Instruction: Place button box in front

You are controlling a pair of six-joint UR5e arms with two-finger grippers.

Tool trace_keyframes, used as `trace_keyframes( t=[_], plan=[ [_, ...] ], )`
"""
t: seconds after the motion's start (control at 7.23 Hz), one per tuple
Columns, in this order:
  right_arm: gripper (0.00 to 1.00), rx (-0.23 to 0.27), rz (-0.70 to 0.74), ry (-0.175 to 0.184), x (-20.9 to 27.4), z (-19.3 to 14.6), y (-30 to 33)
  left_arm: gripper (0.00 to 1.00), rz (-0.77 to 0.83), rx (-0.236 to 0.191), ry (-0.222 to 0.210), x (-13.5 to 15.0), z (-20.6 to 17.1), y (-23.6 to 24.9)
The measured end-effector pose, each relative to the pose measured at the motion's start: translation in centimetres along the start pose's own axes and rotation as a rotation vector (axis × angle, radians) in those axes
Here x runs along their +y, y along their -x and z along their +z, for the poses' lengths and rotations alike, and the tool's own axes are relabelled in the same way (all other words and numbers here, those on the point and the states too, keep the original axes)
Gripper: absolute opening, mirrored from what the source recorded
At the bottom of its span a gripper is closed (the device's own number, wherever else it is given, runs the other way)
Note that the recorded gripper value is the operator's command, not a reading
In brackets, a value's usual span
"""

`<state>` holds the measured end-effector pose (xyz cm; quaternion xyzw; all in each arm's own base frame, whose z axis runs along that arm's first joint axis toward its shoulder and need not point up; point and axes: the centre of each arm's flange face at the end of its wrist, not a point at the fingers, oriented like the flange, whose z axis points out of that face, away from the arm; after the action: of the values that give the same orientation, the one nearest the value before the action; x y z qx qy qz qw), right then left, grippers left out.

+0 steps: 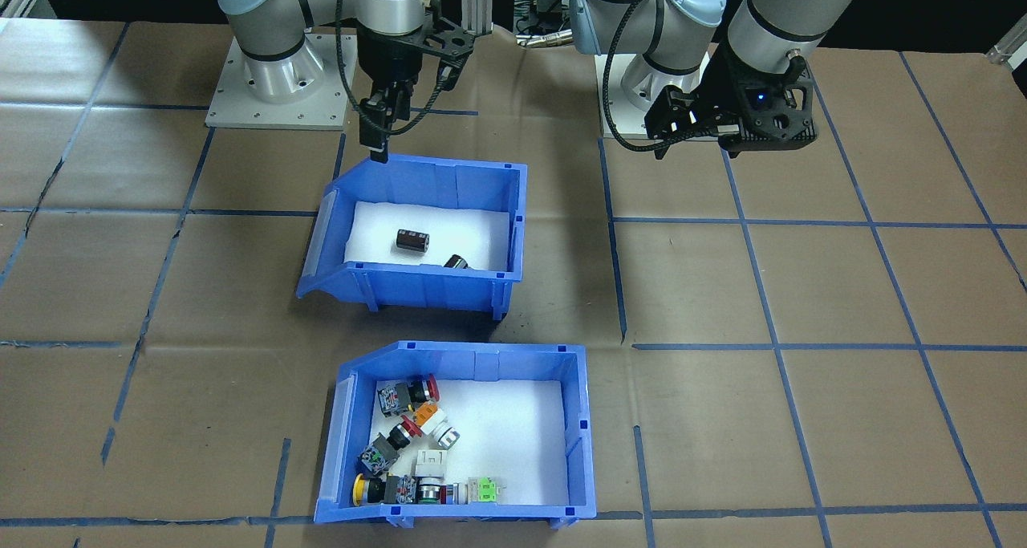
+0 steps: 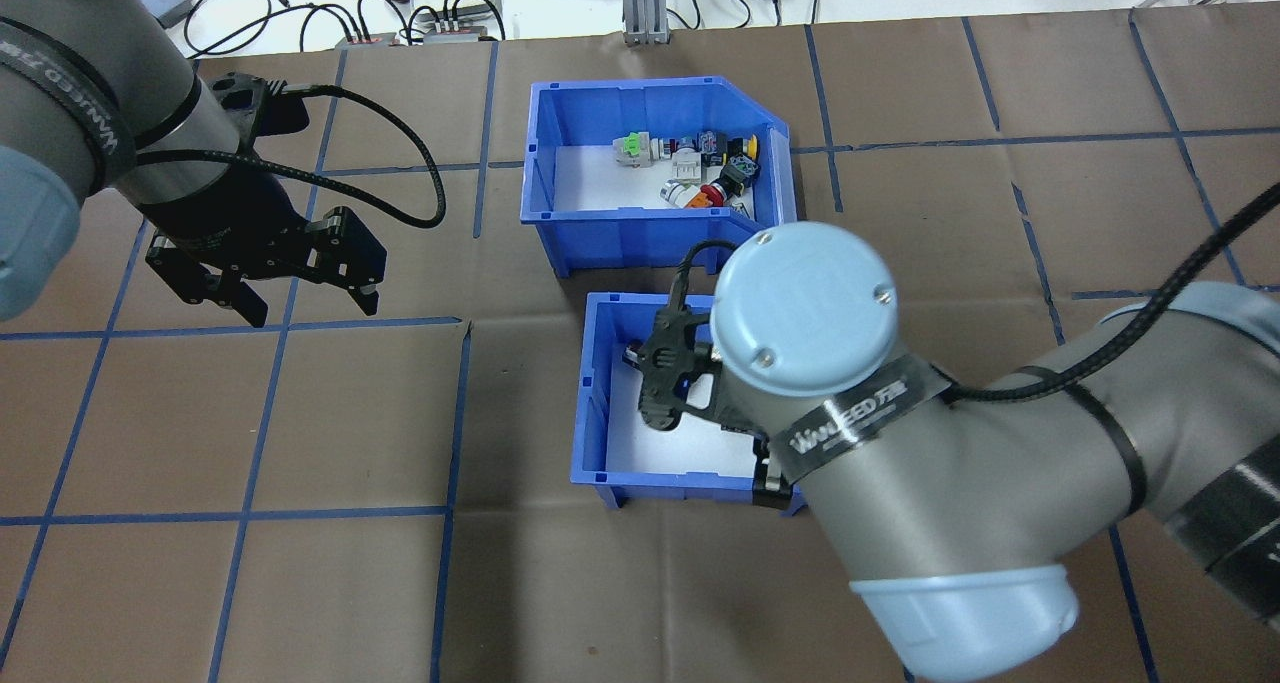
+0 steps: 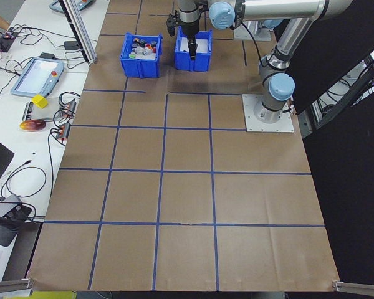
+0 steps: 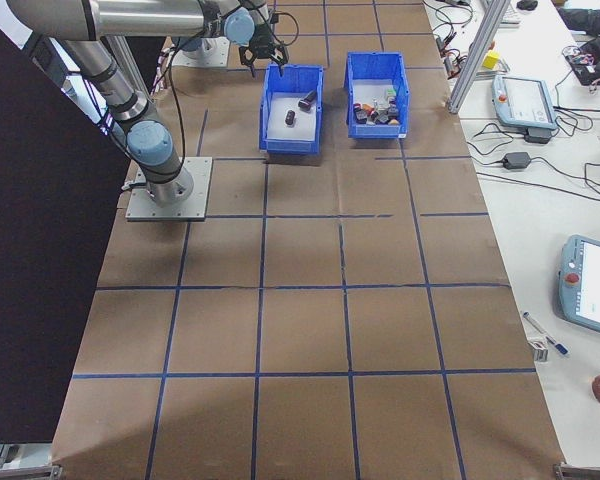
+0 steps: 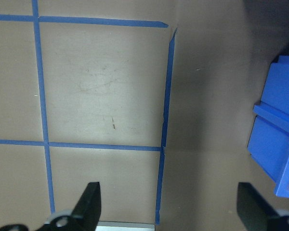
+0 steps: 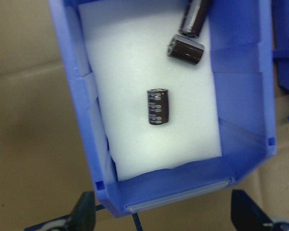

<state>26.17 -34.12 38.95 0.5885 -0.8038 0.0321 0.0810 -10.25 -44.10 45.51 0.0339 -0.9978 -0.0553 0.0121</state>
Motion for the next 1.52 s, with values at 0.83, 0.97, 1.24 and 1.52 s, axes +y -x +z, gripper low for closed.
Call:
trace_keyframes(
  t=[0.83,0.97,1.24,1.52],
  plan=[
    [1.00,-0.099,1.040,-0.012,8.5,-5.7,-12.7,1.00,-0.003,0.002,0.006,-0.1,0.6,0.0],
    [1.00,-0.145,1.134,0.019,9.2,-5.9,-14.0,1.00,-0.003,0.002,0.005,-0.1,0.5,0.0],
    [1.00,-0.199,1.235,0.080,11.1,-5.2,-16.3,1.00,-0.004,0.003,-0.001,-0.2,0.2,0.0],
    [1.00,-0.207,1.259,0.091,11.9,-5.3,-16.6,1.00,-0.004,0.005,0.011,-0.6,0.7,0.0]
  ],
)
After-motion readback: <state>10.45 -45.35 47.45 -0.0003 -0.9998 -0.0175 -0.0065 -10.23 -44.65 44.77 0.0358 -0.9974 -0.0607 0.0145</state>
